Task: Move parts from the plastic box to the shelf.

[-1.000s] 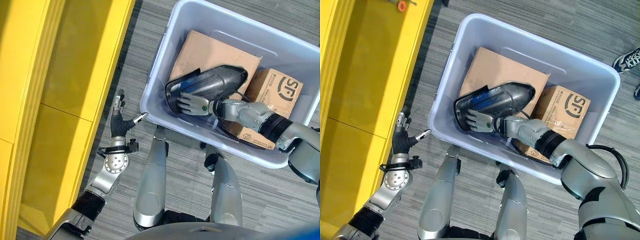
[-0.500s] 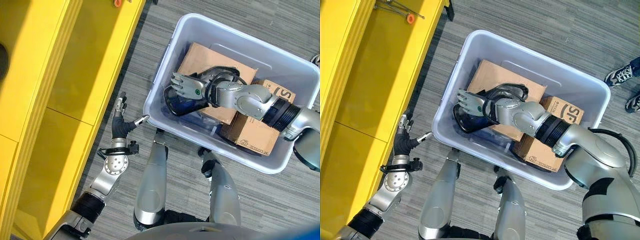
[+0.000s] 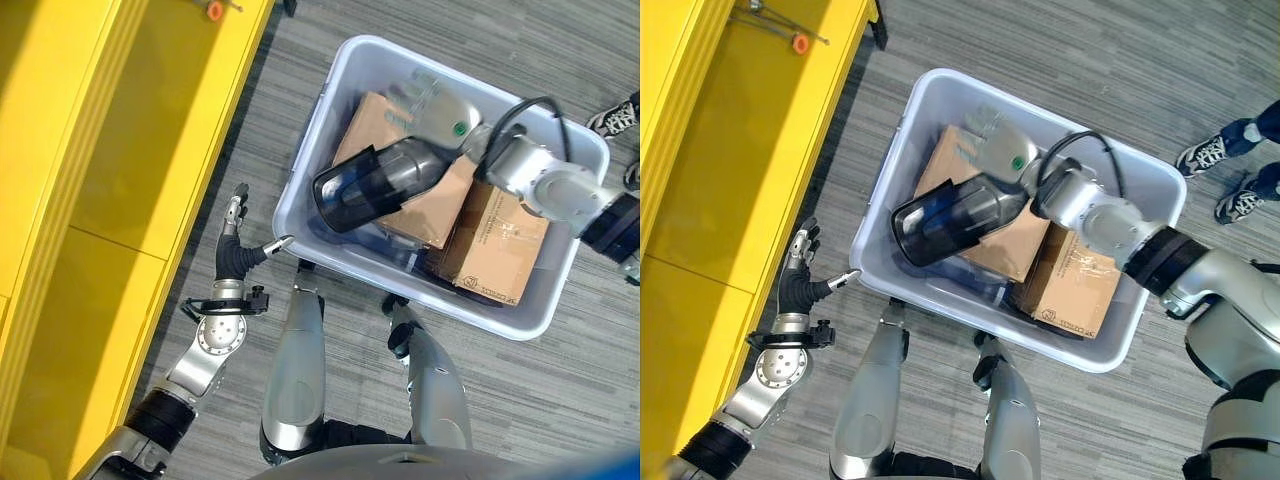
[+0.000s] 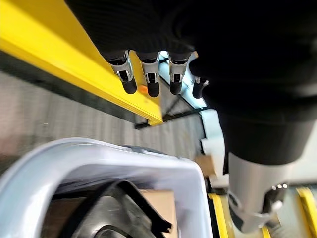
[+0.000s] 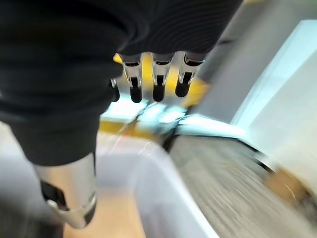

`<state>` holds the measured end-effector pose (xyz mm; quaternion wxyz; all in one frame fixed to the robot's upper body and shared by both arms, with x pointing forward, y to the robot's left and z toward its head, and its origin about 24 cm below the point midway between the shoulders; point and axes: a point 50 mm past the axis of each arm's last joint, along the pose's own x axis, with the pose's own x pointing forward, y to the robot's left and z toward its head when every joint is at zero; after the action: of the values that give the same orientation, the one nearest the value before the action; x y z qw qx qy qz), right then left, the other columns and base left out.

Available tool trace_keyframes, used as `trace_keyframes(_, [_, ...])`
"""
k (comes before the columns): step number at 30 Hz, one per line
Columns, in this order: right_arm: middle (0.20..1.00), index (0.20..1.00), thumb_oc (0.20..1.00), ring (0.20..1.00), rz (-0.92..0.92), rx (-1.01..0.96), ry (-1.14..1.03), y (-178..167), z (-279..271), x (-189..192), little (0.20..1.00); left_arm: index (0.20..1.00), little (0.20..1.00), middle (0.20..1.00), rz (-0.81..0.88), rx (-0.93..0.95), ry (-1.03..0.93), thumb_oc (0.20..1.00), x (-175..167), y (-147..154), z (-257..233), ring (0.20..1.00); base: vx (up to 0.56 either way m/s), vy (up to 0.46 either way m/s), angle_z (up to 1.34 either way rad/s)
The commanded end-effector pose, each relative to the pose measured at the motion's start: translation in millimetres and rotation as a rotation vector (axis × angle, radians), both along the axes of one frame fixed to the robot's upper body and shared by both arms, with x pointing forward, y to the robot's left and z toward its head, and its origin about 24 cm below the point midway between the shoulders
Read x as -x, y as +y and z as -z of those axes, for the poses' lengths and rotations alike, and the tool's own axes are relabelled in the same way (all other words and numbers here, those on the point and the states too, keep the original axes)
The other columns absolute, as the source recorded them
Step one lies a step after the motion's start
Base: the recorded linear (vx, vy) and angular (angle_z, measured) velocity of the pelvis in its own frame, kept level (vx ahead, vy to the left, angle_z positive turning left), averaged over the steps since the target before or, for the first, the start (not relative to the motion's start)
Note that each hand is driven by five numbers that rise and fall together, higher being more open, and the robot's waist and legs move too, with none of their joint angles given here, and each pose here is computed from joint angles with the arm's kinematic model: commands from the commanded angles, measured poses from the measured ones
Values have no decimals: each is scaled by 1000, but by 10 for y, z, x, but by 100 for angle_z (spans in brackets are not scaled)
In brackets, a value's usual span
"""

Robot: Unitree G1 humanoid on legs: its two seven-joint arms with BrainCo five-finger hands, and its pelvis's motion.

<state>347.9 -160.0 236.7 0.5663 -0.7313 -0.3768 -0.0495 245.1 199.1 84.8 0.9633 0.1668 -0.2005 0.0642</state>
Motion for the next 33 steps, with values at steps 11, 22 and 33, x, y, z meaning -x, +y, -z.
trace_keyframes(11, [1000, 1000, 1000, 1000, -238, -554, 99, 114, 797, 596, 1000, 1000, 1000, 1000, -63, 130, -630, 1000, 158, -250, -1014, 1000, -7, 169, -31])
trace_keyframes(22, [1000, 1000, 1000, 1000, -275, -519, 216, 216, 879, 592, 1000, 1000, 1000, 1000, 49, -37, -373, 1000, -217, -616, -810, 1000, 27, 72, -7])
trace_keyframes(33, [1000, 1000, 1000, 1000, -281, -519, 258, 303, 899, 514, 1000, 1000, 1000, 1000, -93, -168, -167, 1000, -605, -618, -479, 1000, 0, 7, -7])
